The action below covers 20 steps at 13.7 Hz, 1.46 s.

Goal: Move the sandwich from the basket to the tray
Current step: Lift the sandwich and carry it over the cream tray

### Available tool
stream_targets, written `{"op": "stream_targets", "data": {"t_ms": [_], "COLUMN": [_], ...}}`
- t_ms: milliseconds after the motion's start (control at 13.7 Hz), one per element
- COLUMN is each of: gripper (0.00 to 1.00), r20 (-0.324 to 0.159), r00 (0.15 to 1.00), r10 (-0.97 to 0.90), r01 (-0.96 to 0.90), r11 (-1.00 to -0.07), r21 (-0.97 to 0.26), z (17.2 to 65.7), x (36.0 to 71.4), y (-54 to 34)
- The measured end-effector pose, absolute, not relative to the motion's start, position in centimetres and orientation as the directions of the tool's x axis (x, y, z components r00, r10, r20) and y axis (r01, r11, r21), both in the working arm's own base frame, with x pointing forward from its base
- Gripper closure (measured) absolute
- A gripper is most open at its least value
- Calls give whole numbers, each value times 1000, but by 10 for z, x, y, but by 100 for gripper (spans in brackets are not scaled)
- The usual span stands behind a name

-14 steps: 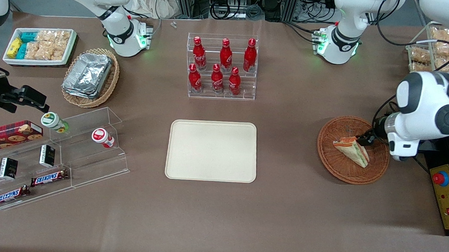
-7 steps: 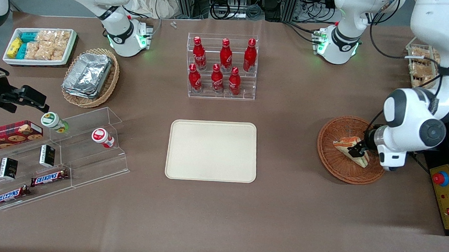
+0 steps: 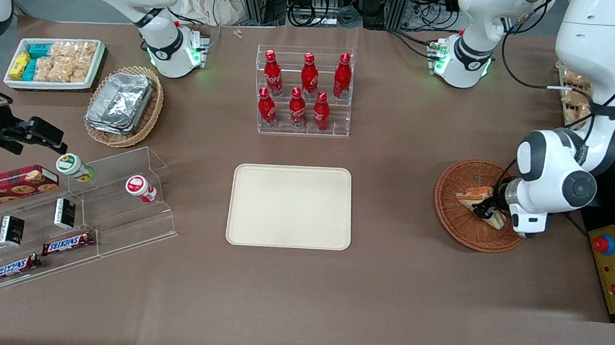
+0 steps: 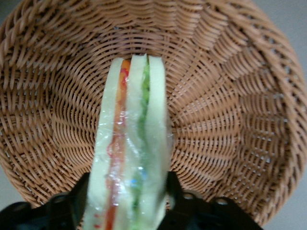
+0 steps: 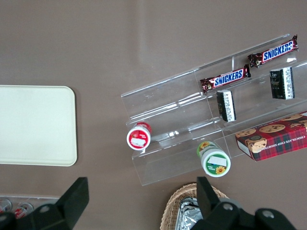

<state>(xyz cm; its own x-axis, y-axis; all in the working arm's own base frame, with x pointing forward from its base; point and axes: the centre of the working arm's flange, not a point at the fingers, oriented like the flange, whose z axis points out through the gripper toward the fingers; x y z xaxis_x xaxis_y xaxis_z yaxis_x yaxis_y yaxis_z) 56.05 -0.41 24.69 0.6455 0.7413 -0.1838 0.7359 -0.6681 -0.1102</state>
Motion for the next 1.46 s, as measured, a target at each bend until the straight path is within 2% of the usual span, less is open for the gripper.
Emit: {"op": "stream_targets", "data": {"t_ms": [146,439,512,732,951,1171,1463], "gripper": [58,79,84,84,84,84,84], "r20": [-187,-232,-235,-210,-203,-175,-134], "r00": [660,781,815,926,977,980,981], "r10": [727,580,530,312,68,-92,-141], "r01": [723,578,528,315,80,-81,-140], "r11": [-683,-812,-846,-949,-996,-994,-990], "r21": [-104,-84,-75,-20,50,66,18], "z": [274,391,419,467,457,409,325], "x": [563,557,555,544,521,504,493], "y": [-6,-36,-60,-172,-290,-372,-441]}}
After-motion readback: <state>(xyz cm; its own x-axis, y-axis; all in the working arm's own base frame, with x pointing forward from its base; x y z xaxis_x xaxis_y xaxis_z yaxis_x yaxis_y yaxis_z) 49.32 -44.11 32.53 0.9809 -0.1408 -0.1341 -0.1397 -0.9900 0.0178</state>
